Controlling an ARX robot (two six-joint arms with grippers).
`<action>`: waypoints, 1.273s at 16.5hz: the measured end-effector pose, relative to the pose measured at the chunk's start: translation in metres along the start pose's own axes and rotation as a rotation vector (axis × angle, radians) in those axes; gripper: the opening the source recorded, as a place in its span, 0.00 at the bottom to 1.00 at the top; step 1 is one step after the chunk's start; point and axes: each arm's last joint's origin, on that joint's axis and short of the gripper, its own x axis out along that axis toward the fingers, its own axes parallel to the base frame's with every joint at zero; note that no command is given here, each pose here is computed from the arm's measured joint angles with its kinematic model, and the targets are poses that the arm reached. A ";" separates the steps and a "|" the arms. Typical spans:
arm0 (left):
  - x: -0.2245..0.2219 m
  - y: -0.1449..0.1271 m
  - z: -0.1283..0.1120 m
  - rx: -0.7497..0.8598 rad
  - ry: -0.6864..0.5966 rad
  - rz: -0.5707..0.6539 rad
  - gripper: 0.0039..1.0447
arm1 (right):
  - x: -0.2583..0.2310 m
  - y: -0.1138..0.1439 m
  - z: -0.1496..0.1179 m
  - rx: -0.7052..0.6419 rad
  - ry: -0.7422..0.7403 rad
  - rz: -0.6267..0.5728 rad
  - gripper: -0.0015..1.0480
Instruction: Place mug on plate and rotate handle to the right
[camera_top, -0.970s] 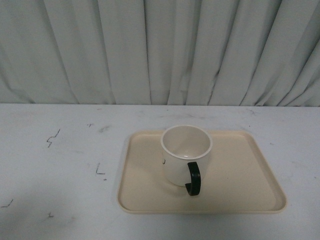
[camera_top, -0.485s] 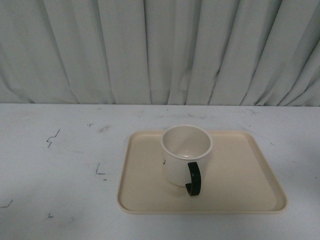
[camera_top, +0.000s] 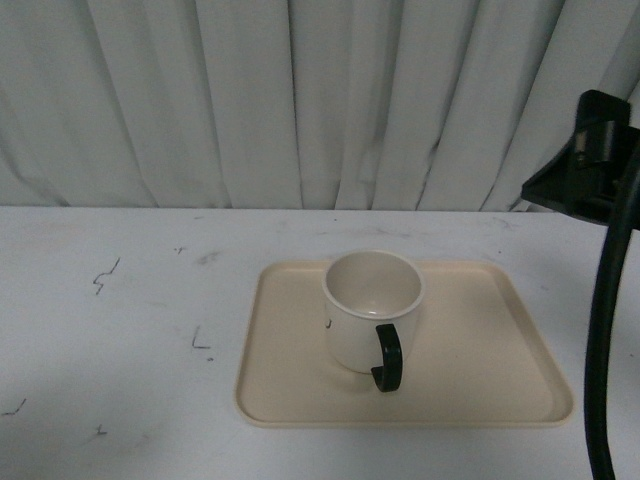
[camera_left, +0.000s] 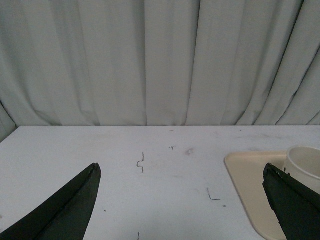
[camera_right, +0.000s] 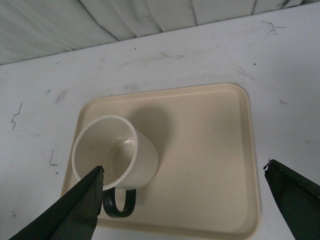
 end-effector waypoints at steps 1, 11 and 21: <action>0.000 0.000 0.000 0.000 0.000 0.000 0.94 | 0.009 0.004 0.002 -0.004 0.003 0.008 0.94; 0.000 0.000 0.000 0.000 0.000 0.000 0.94 | 0.097 0.031 -0.020 -0.032 0.096 -0.020 0.94; 0.000 0.000 0.000 0.000 0.000 0.000 0.94 | 0.148 0.051 -0.042 -0.062 0.174 -0.062 0.72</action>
